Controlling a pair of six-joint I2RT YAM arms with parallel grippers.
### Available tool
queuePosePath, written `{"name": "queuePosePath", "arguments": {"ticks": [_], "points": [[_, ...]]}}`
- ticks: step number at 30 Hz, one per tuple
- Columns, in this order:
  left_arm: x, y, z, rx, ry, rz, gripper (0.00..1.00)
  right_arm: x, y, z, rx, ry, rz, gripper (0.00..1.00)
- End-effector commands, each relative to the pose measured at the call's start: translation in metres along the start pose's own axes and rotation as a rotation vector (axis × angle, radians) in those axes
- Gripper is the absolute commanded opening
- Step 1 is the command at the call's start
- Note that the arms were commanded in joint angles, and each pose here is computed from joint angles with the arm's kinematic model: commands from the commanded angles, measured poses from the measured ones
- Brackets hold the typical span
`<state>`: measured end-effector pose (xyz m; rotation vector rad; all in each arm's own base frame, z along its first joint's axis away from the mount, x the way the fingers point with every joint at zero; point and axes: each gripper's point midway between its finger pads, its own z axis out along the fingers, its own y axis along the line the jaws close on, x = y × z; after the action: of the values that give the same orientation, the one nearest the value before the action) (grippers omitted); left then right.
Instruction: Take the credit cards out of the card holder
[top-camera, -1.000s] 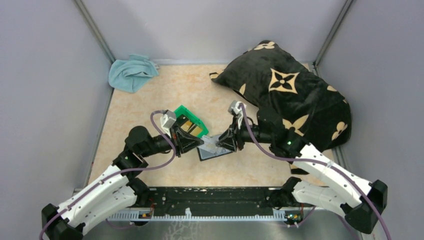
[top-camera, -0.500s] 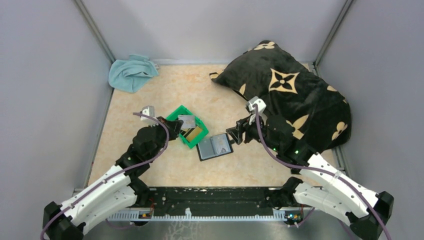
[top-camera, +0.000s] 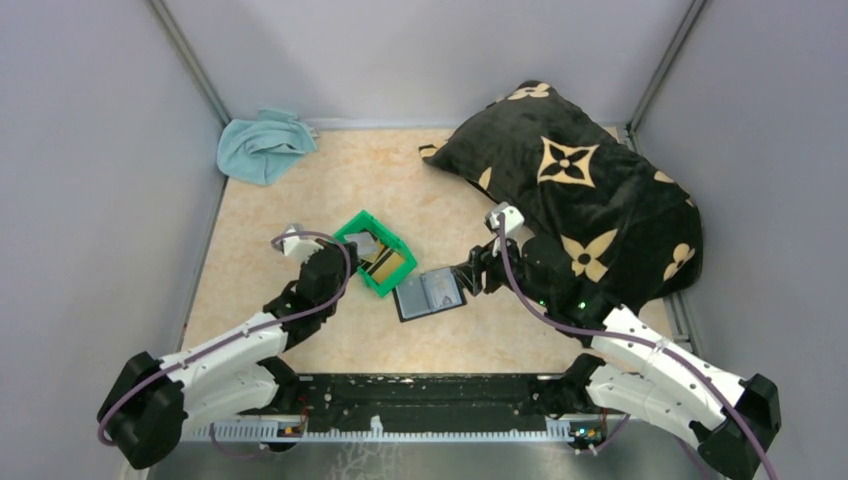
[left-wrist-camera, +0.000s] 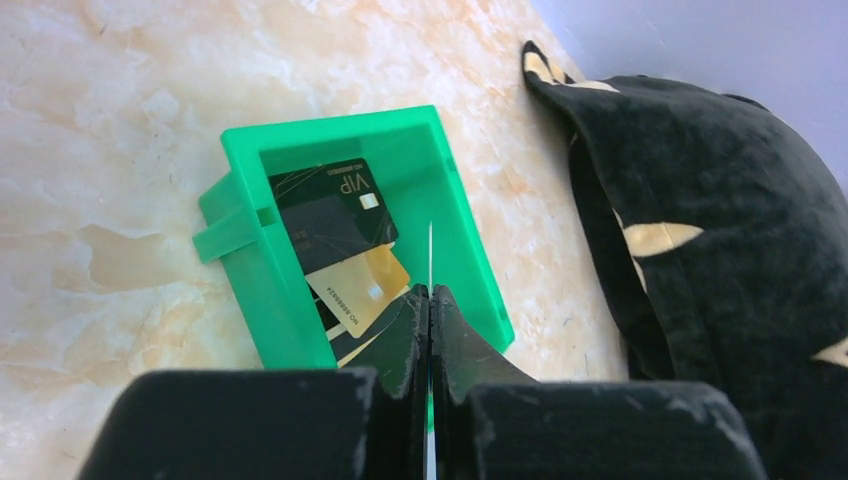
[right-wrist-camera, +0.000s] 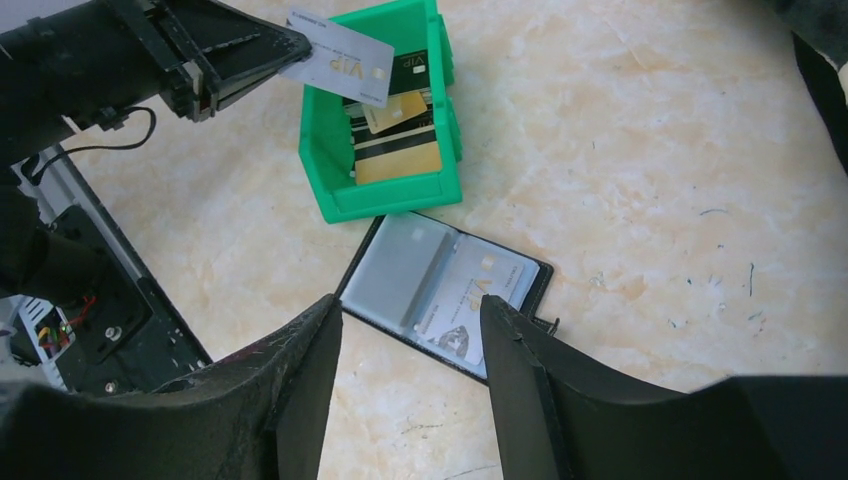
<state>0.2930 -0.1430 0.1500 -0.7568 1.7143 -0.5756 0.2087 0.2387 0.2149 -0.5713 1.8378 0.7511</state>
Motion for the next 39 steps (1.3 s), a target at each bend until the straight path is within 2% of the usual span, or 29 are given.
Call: {"name": "queuePosePath", "arguments": {"ticks": [1,5,12,13,15,17,24,29,31,34,39], "points": [[-0.006,-0.011,0.015,-0.013,-0.072,-0.126,0.00,-0.009,0.004,0.001,-0.012,-0.042,0.013,0.53],[-0.003,-0.013,0.027,-0.019,-0.102,-0.146,0.00,-0.005,0.002,0.000,-0.005,-0.033,0.021,0.53],[0.012,-0.021,0.047,-0.027,-0.076,-0.129,0.00,0.004,-0.001,0.003,0.008,-0.009,0.026,0.52],[0.013,-0.021,0.049,-0.031,-0.074,-0.126,0.02,0.004,-0.001,0.004,0.008,-0.008,0.025,0.52],[0.016,-0.019,0.052,-0.040,-0.071,-0.123,0.14,0.005,-0.001,0.005,0.006,-0.002,0.024,0.52],[0.018,-0.017,0.054,-0.052,-0.071,-0.122,0.21,0.007,-0.001,0.006,0.005,0.005,0.024,0.52],[0.015,-0.008,0.056,-0.093,-0.087,-0.115,0.24,0.016,-0.002,0.006,0.006,0.022,0.030,0.52],[0.009,-0.007,0.050,-0.088,-0.093,-0.124,0.52,0.018,-0.002,0.007,0.005,0.022,0.037,0.52],[0.003,-0.005,0.045,-0.100,-0.103,-0.120,0.57,0.017,-0.002,0.007,0.004,0.019,0.038,0.52],[-0.008,-0.007,0.037,-0.098,-0.117,-0.091,0.57,0.018,-0.001,0.008,-0.004,0.020,0.041,0.51],[-0.022,-0.021,0.030,-0.077,-0.120,-0.047,0.50,0.018,0.001,0.012,-0.012,0.022,0.046,0.51]]}}
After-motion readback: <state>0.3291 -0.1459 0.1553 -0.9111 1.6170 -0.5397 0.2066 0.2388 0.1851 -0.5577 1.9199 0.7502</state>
